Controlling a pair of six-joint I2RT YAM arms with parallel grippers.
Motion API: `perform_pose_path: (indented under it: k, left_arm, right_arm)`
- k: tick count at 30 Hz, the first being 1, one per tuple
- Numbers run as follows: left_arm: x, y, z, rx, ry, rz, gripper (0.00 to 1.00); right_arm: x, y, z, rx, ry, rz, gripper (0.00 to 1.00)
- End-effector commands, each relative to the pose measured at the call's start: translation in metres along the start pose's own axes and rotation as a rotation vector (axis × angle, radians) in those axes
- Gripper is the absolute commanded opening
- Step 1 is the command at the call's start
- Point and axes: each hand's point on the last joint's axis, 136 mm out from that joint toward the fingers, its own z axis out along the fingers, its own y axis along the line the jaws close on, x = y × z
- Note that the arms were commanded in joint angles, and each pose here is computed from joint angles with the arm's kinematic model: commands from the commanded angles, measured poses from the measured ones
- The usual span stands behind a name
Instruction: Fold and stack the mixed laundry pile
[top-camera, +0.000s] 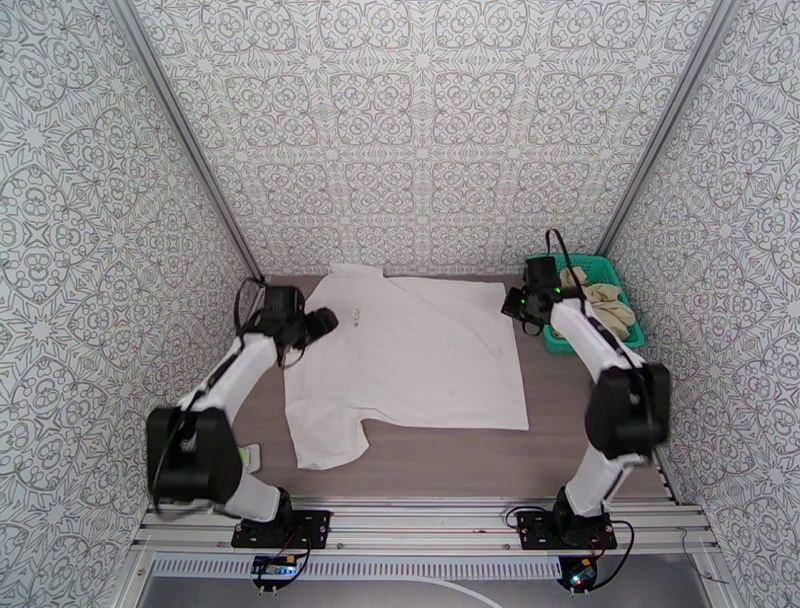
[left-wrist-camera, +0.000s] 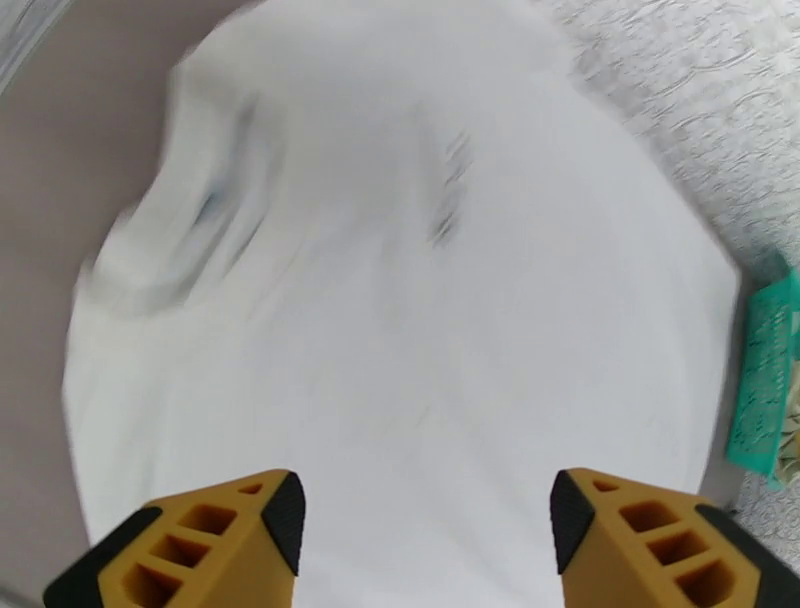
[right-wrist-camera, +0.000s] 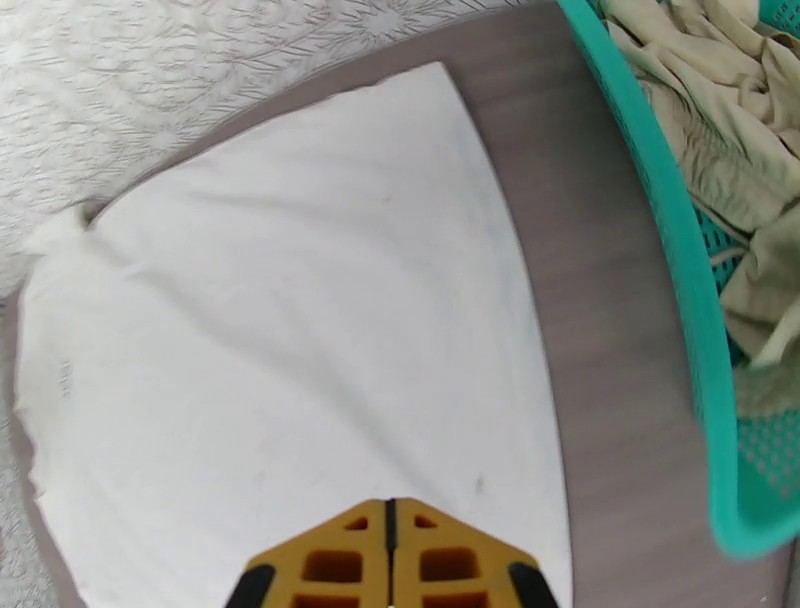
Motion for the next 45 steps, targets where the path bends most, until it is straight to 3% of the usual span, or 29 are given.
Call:
perform_pose_path:
  k: [1, 9, 13, 19, 22, 29, 34, 37, 45]
  left_arm:
    - [0.068, 0.084, -0.014, -0.283, 0.108, -0.139, 0.73]
    - [0.129, 0.123, -0.041, -0.343, 0.115, -0.347, 0.82]
    - [0.144, 0.137, -0.046, -0.387, 0.120, -0.374, 0.84]
    - [0.152, 0.129, -0.028, -0.328, 0.165, -0.368, 0.85]
    - [0.155, 0.124, -0.017, -0.293, 0.185, -0.365, 0.78]
    - [0.148, 0.098, 0.004, -0.141, 0.173, -0.339, 0.52]
    - [0.139, 0.093, -0.001, -0.120, 0.150, -0.290, 0.15]
    - [0.137, 0.089, -0.005, -0.094, 0.149, -0.265, 0.00]
    - [0.130, 0.079, -0.025, -0.064, 0.156, -0.200, 0.00]
  right_arm:
    - [0.051, -0.014, 0.005, -0.021, 0.079, 0.040, 0.07]
    - [0.108, -0.045, -0.015, 0.023, 0.143, 0.036, 0.14]
    - [0.135, -0.059, -0.021, 0.040, 0.187, 0.054, 0.19]
    - [0.158, -0.075, -0.031, 0.040, 0.214, 0.115, 0.24]
    - [0.161, -0.082, -0.037, 0.063, 0.206, 0.123, 0.25]
    - [0.170, -0.097, -0.049, 0.068, 0.215, 0.208, 0.28]
    - [0.187, -0.111, -0.056, 0.054, 0.255, 0.341, 0.33]
    - [0.199, -0.115, -0.054, -0.001, 0.260, 0.491, 0.37]
    - [0.222, -0.107, -0.037, -0.115, 0.294, 0.790, 0.39]
